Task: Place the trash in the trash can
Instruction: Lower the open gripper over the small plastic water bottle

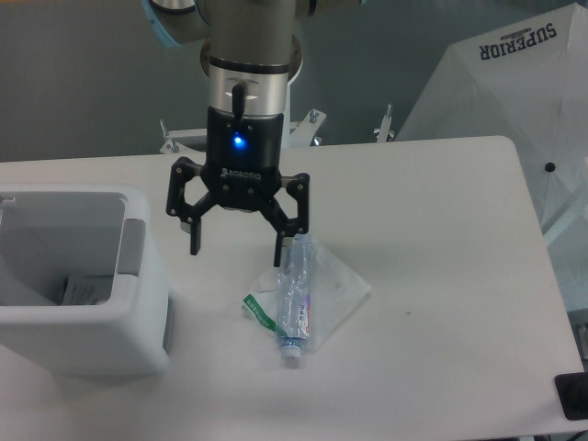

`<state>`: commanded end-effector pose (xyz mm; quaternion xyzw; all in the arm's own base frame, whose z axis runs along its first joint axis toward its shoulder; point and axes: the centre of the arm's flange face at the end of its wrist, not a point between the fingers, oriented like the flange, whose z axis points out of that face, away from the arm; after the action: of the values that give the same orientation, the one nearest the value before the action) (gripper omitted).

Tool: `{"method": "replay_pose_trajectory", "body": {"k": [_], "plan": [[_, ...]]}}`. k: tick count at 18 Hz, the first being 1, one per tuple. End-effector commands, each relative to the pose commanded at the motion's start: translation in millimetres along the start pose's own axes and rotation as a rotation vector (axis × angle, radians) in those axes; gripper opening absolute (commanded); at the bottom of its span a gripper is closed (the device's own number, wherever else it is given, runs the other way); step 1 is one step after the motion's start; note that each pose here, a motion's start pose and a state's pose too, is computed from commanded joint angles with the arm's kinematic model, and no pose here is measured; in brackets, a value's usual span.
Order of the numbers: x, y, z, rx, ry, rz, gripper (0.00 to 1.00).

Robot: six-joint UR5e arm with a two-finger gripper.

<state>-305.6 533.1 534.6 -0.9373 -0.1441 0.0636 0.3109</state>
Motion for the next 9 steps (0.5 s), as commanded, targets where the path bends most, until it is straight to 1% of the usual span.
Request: {"method": "replay_pose_trajectory", "body": {"k": [1, 4, 7, 9], "plan": [[-1, 1, 2, -0.006, -0.006, 0.008, 1.00], [-7, 8, 5, -0.045, -0.065, 0.114, 1.00], [-9, 12, 23, -0.057, -0.063, 0.121, 1.00], [-14, 16, 44, -0.056, -0.075, 0.099, 1.00]]}}
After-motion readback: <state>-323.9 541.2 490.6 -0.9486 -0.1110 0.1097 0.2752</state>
